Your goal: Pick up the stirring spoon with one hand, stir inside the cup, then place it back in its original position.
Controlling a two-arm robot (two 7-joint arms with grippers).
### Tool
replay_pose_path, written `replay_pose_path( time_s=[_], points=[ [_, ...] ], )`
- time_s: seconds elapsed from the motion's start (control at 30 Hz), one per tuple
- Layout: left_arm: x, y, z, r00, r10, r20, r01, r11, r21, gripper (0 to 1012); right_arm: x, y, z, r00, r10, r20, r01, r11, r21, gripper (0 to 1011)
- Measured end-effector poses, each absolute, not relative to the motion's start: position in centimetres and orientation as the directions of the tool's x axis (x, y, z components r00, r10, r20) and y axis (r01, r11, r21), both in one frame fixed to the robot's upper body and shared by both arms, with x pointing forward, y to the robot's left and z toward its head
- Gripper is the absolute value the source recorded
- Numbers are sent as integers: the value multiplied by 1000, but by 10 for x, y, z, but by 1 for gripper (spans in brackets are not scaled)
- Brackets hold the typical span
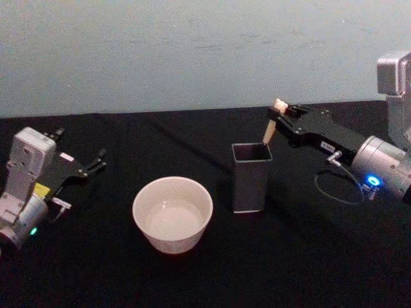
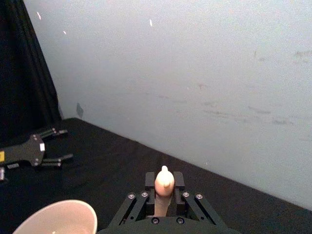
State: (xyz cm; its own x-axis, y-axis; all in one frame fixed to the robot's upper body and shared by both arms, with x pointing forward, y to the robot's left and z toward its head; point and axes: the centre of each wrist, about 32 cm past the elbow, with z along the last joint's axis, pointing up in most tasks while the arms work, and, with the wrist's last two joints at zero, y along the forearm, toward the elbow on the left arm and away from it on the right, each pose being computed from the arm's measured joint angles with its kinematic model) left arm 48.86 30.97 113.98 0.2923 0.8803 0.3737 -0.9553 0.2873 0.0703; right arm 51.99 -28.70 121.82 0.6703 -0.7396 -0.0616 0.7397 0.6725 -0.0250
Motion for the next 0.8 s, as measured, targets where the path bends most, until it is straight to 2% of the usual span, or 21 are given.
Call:
replay_pose_path(
  time_s=[0.8],
  points=[
    [489,310,1140,292,880,374,-955,287,70,1001,517,-287,1248,688,-721,-81,725,682,92,214]
  ],
)
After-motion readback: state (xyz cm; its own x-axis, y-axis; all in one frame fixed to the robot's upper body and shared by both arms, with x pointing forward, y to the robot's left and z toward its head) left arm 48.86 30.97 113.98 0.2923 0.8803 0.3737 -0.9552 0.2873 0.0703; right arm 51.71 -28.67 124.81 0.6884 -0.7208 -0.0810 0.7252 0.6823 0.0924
